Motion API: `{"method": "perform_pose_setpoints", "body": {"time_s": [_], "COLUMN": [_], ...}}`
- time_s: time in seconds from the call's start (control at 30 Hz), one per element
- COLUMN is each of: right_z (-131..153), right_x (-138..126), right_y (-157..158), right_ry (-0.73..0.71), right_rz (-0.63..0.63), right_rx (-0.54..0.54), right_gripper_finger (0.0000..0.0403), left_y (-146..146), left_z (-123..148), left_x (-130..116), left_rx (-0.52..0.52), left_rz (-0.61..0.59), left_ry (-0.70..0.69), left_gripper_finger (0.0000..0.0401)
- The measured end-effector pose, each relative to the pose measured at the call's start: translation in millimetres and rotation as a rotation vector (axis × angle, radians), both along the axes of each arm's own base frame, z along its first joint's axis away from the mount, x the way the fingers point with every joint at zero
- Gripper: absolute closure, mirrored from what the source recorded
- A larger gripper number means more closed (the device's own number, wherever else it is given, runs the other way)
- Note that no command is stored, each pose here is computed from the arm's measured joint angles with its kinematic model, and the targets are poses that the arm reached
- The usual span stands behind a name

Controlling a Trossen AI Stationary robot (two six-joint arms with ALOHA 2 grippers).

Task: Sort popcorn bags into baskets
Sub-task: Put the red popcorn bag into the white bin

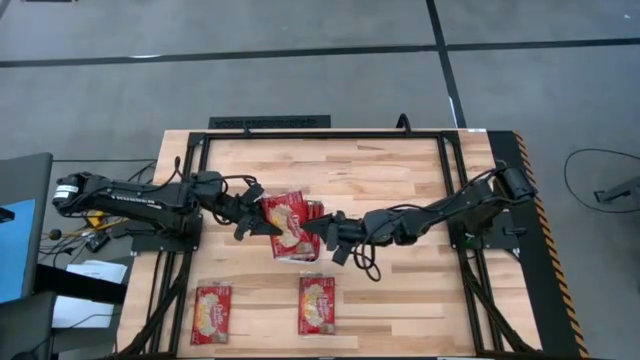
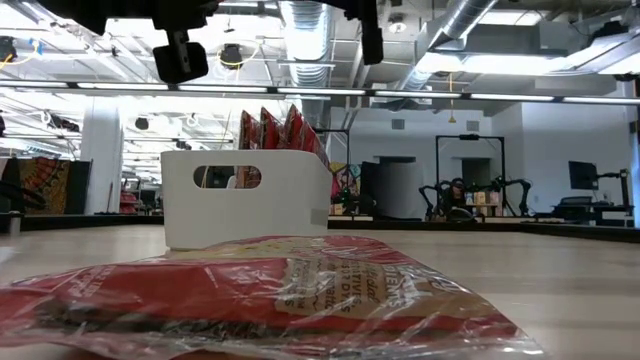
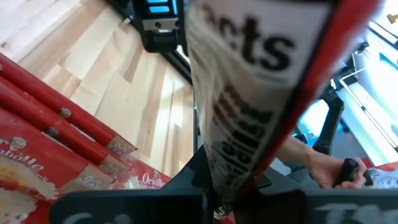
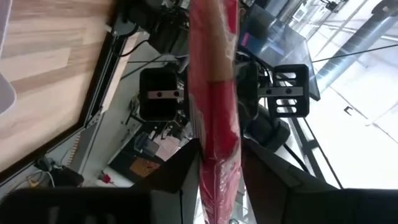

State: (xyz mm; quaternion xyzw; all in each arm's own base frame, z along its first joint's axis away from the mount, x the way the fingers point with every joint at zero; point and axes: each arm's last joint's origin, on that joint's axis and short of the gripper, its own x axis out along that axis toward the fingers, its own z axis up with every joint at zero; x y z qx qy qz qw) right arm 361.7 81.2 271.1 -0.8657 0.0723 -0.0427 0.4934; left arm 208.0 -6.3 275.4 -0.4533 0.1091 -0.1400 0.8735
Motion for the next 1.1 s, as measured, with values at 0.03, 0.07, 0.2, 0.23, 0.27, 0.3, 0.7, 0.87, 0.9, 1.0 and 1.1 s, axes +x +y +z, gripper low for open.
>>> {"method": "perform_pose_setpoints", "body": {"time_s": [0.03,0.07,0.2,0.23,0.27,0.3,0.7,0.87,0.9,1.0,1.1], "right_z": [1.1,1.3,1.4,1.4,1.4,1.0,9.0,27.0,31.0,46.1,59.3], "right_x": [0.4,0.3,1.2,1.5,1.9,2.1,9.2,12.0,11.8,11.0,8.3], "right_y": [0.1,0.0,-4.0,-5.1,-6.9,-8.0,-15.5,-19.9,-21.7,-29.2,-40.6], "right_ry": [-0.003,-0.004,-0.005,-0.005,-0.005,-0.002,0.153,0.298,0.318,0.339,0.358], "right_rz": [0.0,0.0,-0.011,-0.014,-0.02,-0.023,-0.138,-0.222,-0.241,-0.304,-0.38], "right_rx": [0.001,0.001,0.004,0.004,0.005,0.008,0.007,0.146,0.186,0.332,0.447], "right_gripper_finger": [0.0267,0.0268,0.0281,0.0289,0.0301,0.0316,0.0397,0.0397,0.0398,0.0397,0.0397], "left_y": [0.0,0.0,0.2,0.5,0.9,1.3,3.8,6.6,7.8,11.9,12.4], "left_z": [-0.2,-0.4,-0.3,-0.2,-0.3,-0.4,-6.4,-10.4,-10.3,-9.2,-2.4], "left_x": [-0.1,-0.1,0.0,0.1,0.2,0.3,-11.0,-34.6,-39.8,-55.9,-63.8], "left_rx": [0.0,0.0,0.0,0.001,0.01,0.025,0.078,0.142,0.162,0.283,0.462], "left_rz": [0.0,0.0,0.009,0.019,0.033,0.045,0.065,0.176,0.223,0.368,0.46], "left_ry": [0.002,0.005,0.004,0.003,0.001,-0.003,0.097,0.221,0.236,0.262,0.203], "left_gripper_finger": [0.0393,0.0394,0.0385,0.038,0.0373,0.0366,0.0284,0.0278,0.0278,0.0277,0.0277]}}
